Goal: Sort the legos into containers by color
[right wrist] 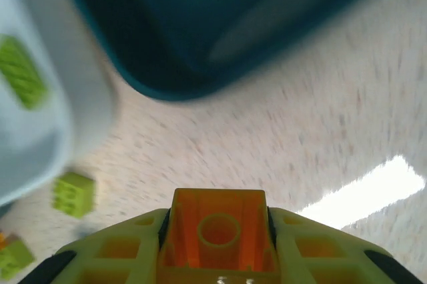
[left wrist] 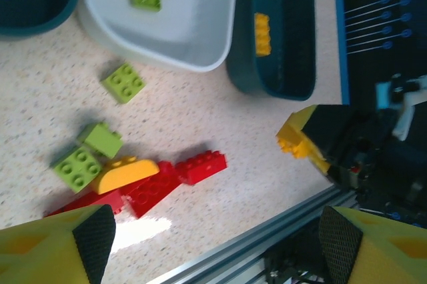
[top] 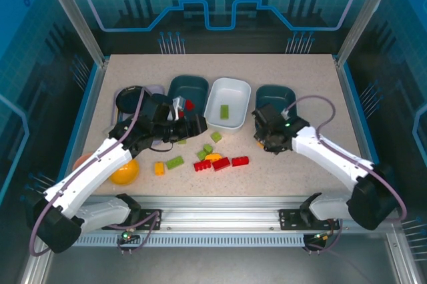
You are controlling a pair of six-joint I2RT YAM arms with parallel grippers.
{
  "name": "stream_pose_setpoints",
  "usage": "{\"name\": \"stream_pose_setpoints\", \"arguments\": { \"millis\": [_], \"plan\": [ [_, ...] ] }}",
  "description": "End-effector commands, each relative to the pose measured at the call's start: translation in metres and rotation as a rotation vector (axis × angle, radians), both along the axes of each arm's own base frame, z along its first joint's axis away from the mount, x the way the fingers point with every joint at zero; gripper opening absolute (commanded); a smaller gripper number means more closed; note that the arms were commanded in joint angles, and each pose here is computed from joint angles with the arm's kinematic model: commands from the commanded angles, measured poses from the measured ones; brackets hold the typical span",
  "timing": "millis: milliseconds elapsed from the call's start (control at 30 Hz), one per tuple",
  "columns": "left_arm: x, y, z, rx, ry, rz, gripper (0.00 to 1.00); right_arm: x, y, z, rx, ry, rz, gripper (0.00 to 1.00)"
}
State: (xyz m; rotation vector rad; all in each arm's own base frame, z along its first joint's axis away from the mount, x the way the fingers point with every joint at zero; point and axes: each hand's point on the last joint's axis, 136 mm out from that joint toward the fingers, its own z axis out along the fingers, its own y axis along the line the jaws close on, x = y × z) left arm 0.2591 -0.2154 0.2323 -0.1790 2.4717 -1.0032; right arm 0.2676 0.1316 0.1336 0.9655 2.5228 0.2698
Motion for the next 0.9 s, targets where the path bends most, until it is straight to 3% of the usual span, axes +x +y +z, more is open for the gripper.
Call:
{"name": "stream_pose_setpoints", "arguments": {
  "millis": [0,200,633,733,867],
  "plan": [
    [0.01,-0.017,0.03,-0.065,-0.049,-0.03,0.83,0.019,-0.043,0.029,-0.257,-0.07,0.148,0.27],
    [0.024,-0.03,0.036,-0.074,-0.056,-0.046,0.83,0.068,-0.044,0.022,-0.353,-0.045,0.364,0.27],
    [0.023,-0.042,0.026,-0.049,-0.03,-0.06,0.83,0.093,-0.081,-0.071,-0.35,0.279,0.368,0.3],
    [0.02,-0.037,0.022,-0.026,-0.02,-0.047,0.83,0.094,-0.081,-0.083,-0.353,0.332,0.365,0.33],
    [0.013,-0.026,0.014,0.014,0.002,-0.018,0.83,0.095,-0.081,-0.078,-0.355,0.34,0.338,0.47]
  ]
}}
